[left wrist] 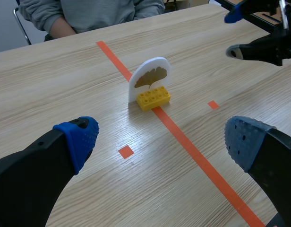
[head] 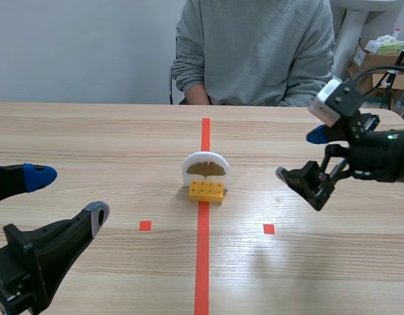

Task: Do the leaf sorting experiment

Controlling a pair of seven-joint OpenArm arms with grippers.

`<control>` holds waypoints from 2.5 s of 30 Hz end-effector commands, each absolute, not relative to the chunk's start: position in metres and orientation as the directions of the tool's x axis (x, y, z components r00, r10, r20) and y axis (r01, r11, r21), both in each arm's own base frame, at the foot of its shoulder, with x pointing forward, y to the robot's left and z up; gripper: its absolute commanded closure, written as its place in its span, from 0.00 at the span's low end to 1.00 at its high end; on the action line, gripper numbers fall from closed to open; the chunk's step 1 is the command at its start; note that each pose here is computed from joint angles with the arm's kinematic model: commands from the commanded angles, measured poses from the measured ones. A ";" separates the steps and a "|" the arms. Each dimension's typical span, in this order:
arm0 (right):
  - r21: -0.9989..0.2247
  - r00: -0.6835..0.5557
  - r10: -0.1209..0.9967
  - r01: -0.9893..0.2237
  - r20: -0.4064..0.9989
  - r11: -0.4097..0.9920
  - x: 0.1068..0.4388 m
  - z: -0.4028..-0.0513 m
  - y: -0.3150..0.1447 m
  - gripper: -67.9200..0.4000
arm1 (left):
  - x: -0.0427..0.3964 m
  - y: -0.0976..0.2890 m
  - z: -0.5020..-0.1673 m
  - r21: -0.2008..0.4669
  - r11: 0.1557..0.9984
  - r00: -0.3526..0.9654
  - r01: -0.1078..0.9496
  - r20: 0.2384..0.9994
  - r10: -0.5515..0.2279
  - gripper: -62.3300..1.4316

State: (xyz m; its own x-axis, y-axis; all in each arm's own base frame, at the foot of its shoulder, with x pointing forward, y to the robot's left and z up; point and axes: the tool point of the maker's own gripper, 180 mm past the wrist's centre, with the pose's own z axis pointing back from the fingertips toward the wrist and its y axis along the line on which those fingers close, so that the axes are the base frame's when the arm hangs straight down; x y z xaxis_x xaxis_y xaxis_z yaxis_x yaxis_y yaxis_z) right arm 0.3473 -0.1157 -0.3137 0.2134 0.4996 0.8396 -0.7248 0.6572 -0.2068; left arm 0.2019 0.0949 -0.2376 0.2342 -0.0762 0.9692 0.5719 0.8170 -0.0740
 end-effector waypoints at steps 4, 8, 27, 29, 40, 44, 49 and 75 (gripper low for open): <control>-0.196 0.159 0.462 -0.753 0.872 0.629 0.375 -0.303 -0.084 0.19 | 0.202 0.094 -0.237 -0.074 0.817 0.243 0.572 0.966 -0.083 0.08; -0.180 0.148 0.463 -0.786 0.874 0.591 0.385 -0.313 -0.052 0.19 | 0.202 0.094 -0.238 -0.073 0.816 0.246 0.573 0.965 -0.087 0.08; -0.106 0.166 0.456 -0.852 0.874 0.513 0.384 -0.356 0.030 0.19 | 0.202 0.094 -0.238 -0.072 0.816 0.245 0.573 0.966 -0.087 0.08; -0.111 0.164 0.454 -0.847 0.876 0.520 0.386 -0.355 0.030 0.22 | 0.202 0.094 -0.238 -0.072 0.816 0.245 0.573 0.966 -0.087 0.08; -0.114 0.166 0.458 -0.844 0.873 0.524 0.386 -0.356 0.027 0.63 | 0.202 0.094 -0.238 -0.072 0.816 0.245 0.573 0.966 -0.087 0.08; -0.114 0.166 0.458 -0.844 0.873 0.524 0.386 -0.356 0.027 0.75 | 0.202 0.094 -0.238 -0.072 0.816 0.245 0.573 0.966 -0.087 0.08; -0.114 0.166 0.458 -0.844 0.873 0.524 0.386 -0.356 0.027 0.88 | 0.202 0.094 -0.238 -0.072 0.816 0.245 0.573 0.966 -0.087 0.08; -0.084 0.355 0.304 -0.520 0.884 0.850 0.427 -0.332 -0.127 0.97 | 0.202 0.094 -0.238 -0.072 0.816 0.245 0.573 0.966 -0.086 0.08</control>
